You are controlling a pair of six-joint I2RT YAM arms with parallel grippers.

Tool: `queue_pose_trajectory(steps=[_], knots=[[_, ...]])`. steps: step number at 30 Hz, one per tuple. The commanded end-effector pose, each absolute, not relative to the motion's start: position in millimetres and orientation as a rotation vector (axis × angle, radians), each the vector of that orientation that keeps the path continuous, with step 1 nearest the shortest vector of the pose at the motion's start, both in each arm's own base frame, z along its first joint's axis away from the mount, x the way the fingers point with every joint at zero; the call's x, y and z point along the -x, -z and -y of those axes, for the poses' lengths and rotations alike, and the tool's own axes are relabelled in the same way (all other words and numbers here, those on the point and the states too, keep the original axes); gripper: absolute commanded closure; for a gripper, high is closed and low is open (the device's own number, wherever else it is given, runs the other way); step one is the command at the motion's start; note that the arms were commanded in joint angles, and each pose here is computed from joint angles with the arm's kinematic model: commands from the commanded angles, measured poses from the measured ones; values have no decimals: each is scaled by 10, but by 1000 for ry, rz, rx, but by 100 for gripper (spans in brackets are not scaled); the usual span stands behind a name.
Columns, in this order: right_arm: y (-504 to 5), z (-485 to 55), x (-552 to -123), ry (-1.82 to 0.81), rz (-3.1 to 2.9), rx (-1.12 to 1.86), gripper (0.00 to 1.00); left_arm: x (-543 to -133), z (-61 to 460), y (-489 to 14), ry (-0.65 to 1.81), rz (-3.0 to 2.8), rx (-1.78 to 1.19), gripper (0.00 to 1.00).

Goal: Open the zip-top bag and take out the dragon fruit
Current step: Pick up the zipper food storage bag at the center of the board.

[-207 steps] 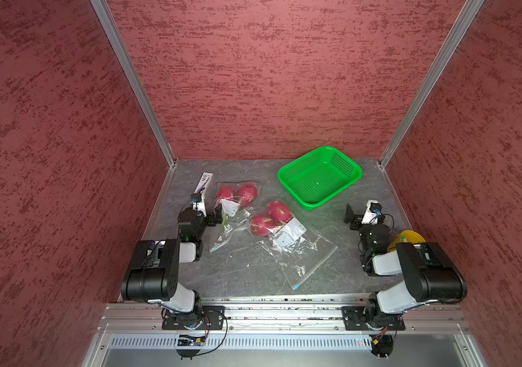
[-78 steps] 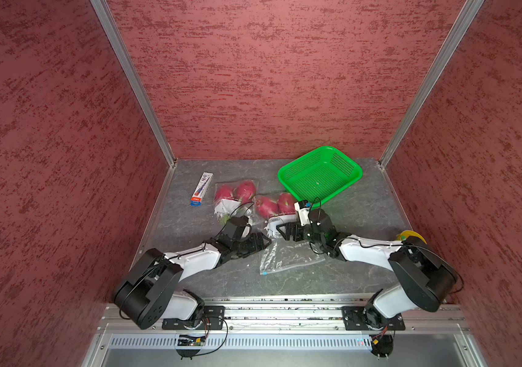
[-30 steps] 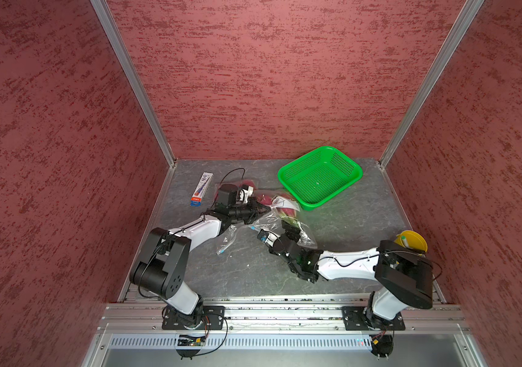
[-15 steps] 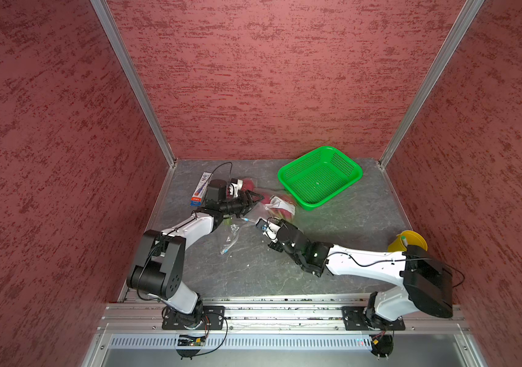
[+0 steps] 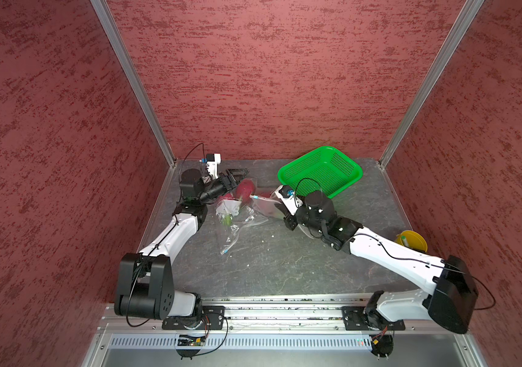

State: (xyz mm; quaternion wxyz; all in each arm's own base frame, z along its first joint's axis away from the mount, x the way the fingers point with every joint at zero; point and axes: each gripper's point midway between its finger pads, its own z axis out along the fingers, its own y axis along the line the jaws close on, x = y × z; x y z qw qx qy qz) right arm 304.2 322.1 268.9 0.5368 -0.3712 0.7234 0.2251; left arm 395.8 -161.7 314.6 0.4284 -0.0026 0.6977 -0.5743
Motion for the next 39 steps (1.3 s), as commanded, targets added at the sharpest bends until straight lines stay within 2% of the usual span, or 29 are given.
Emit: queue_pose_trajectory(steps=[1, 8, 14, 26, 29, 33, 39], knots=[[-2873, -3280, -2958, -665, -1694, 908, 100, -3850, 1685, -3415, 1460, -1579, -196, 24], [-2978, -3201, -3063, -815, -1709, 860, 100, -3687, 1873, -3468, 1599, -1424, -397, 24], [-3116, -3103, -3148, -831, -1694, 816, 100, -3586, 2123, -3403, 1644, -1394, -501, 25], [-3054, -2856, -3379, -800, -1748, 681, 100, -3424, 2225, -3370, 1663, -1391, -501, 29], [-3057, -2853, -3375, -810, -1744, 679, 100, -3421, 2233, -3373, 1661, -1393, -500, 34], [-3034, -2852, -3387, -809, -1749, 677, 100, -3434, 2265, -3408, 1669, -1386, -508, 46], [-2987, -2824, -3403, -799, -1762, 666, 100, -3394, 2315, -3443, 1677, -1385, -527, 47]])
